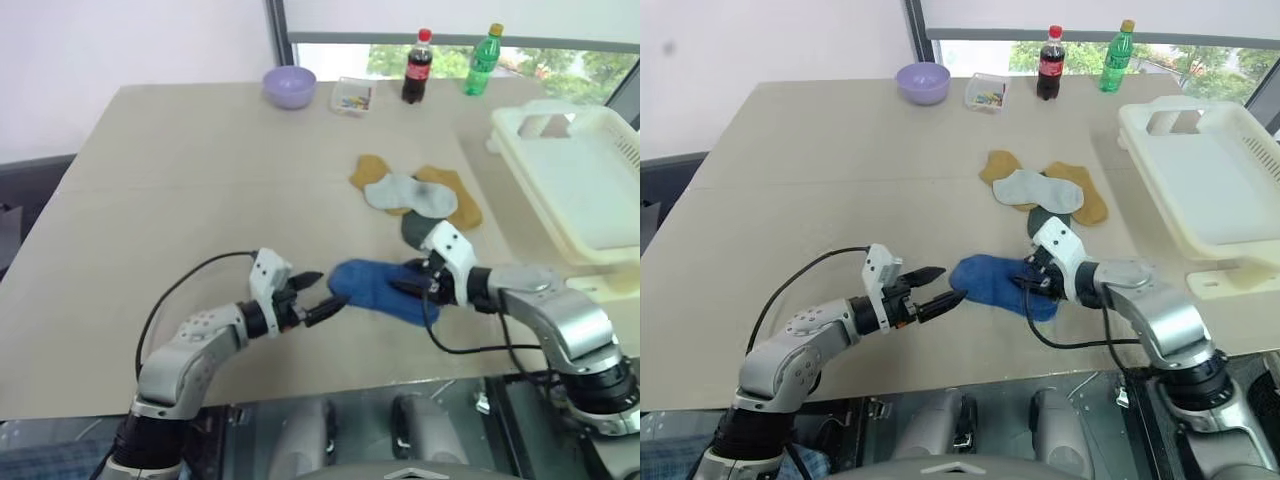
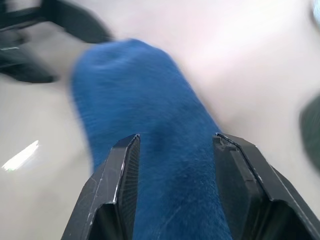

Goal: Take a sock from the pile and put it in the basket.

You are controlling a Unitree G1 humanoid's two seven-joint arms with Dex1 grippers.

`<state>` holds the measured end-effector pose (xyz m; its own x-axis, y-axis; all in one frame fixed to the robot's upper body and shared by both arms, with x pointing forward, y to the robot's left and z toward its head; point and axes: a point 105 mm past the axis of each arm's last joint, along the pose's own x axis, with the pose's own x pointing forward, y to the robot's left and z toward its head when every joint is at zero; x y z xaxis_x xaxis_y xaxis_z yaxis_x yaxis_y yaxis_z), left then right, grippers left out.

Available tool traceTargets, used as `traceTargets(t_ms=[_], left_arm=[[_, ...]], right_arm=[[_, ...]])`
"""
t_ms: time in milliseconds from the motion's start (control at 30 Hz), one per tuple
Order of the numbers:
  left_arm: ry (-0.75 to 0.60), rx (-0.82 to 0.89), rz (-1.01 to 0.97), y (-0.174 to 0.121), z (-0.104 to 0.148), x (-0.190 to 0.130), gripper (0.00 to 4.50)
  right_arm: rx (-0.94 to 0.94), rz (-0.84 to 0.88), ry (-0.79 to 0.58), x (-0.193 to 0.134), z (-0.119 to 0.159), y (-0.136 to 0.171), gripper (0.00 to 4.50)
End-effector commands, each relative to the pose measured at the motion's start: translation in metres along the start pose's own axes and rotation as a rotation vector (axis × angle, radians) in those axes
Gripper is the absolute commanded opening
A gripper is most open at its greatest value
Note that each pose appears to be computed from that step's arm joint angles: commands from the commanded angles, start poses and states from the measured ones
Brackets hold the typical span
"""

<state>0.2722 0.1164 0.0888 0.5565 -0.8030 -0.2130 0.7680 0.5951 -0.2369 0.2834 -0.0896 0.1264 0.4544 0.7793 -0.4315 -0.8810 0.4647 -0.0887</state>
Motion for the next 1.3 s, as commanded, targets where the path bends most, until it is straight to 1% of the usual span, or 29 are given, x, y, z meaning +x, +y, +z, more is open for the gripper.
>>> traceTargets(t_ms=[33,100,200,300,367,433,500,567,633,800,900,967,1133,1300], left_arm=[[0.007,-0.019,-0.036,-0.006,0.001,0.005,4.44],[0.001,-0.054,-0.043,-0.006,0.002,0.007,4.44],[0.023,-0.099,-0.061,-0.007,-0.001,0.012,4.44],[0.052,-0.158,-0.074,-0.008,-0.004,0.014,4.44],[0.055,-0.231,-0.078,-0.007,0.000,0.016,4.44],[0.054,-0.282,-0.089,-0.008,0.003,0.019,4.44],[0.070,-0.323,-0.111,-0.011,0.004,0.021,4.44],[0.124,-0.353,-0.105,-0.011,-0.001,0.026,4.44],[0.143,-0.383,-0.110,-0.012,-0.003,0.032,4.44],[0.033,-0.562,-0.303,-0.031,0.020,0.044,4.44],[-0.101,-0.656,-0.476,-0.048,0.050,0.041,4.44],[-0.153,-0.678,-0.533,-0.054,0.063,0.038,4.44],[-0.184,-0.710,-0.526,-0.051,0.072,0.038,4.44],[-0.128,-0.700,-0.523,-0.057,0.063,0.042,4.44]], right_arm=[[-0.070,0.037,-0.068,-0.007,0.015,0.006,2.34],[-0.095,0.049,-0.070,-0.007,0.014,0.008,2.34],[-0.146,0.017,0.021,0.002,-0.009,0.003,2.34],[-0.122,0.008,0.082,0.010,-0.031,0.000,2.34],[-0.118,0.017,0.135,0.014,-0.048,0.000,2.34],[-0.129,0.022,0.164,0.015,-0.056,0.000,2.34],[-0.116,0.016,0.162,0.017,-0.057,-0.001,2.34],[-0.124,0.022,0.163,0.018,-0.057,-0.001,2.34],[-0.128,0.026,0.161,0.019,-0.056,0.000,2.34],[-0.137,0.017,0.159,0.020,-0.054,-0.003,2.34],[-0.149,-0.016,0.158,0.018,-0.052,-0.009,2.34],[-0.150,-0.028,0.160,0.017,-0.052,-0.011,2.34],[-0.146,-0.039,0.141,0.016,-0.047,-0.011,2.34],[-0.141,-0.050,0.122,0.012,-0.040,-0.013,2.34]])
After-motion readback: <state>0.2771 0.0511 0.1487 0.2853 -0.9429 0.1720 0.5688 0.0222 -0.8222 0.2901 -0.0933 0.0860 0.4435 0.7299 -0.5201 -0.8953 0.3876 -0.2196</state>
